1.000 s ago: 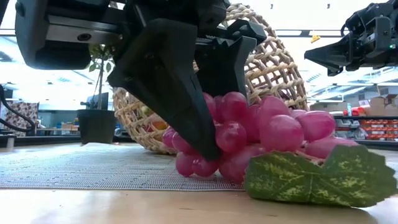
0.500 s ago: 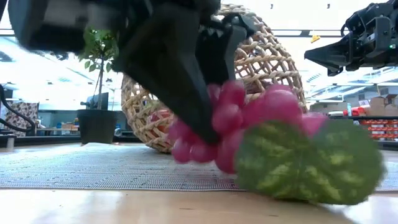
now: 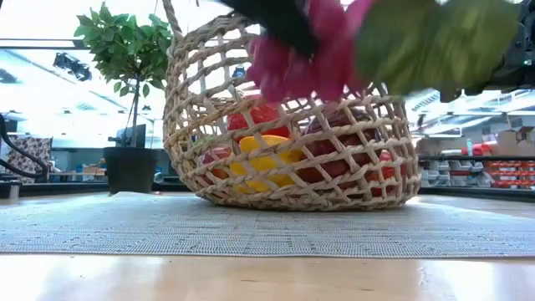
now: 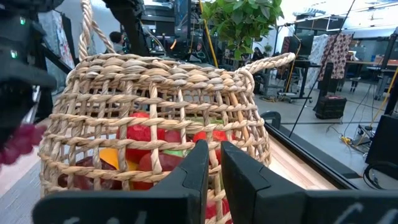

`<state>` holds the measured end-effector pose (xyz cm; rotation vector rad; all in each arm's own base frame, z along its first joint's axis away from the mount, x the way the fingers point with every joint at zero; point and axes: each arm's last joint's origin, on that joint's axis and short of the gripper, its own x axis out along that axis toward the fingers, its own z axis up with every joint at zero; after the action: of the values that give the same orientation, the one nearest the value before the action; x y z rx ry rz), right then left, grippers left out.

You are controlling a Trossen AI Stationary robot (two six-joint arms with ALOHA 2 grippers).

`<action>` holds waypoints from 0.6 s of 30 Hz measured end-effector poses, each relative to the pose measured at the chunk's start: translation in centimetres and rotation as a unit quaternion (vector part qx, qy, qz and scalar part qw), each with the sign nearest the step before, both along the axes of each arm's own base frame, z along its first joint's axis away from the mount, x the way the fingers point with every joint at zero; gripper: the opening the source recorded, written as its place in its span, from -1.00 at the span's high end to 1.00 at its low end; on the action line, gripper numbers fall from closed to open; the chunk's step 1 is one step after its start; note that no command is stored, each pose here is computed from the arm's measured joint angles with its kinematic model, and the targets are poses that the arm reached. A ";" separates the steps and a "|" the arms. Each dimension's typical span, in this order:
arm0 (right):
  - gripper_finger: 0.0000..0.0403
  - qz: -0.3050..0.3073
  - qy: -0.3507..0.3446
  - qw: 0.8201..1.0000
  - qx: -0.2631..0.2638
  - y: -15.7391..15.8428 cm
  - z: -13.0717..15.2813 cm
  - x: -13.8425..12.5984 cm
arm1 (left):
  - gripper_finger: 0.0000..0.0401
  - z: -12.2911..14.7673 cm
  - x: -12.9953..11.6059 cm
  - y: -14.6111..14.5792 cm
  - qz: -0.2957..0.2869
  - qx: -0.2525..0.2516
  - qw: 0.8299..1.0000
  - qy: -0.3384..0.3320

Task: Build produce basket
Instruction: Put the grapes into the basket

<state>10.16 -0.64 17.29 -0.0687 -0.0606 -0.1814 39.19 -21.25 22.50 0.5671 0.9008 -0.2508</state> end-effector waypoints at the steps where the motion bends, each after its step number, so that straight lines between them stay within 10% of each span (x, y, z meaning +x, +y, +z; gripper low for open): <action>1: 0.75 0.000 0.000 1.000 0.000 0.0 0.0 0.0 | 0.28 0.7 -0.2 0.0 0.001 -0.005 1.000 -0.009; 18: 0.75 0.000 0.000 1.000 0.000 0.0 0.0 0.0 | 0.29 12.5 -3.6 2.6 0.115 -0.018 0.965 -0.234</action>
<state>10.16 -0.64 17.29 -0.0687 -0.0609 -0.1816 35.56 -18.70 34.95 0.4546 0.4952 0.0783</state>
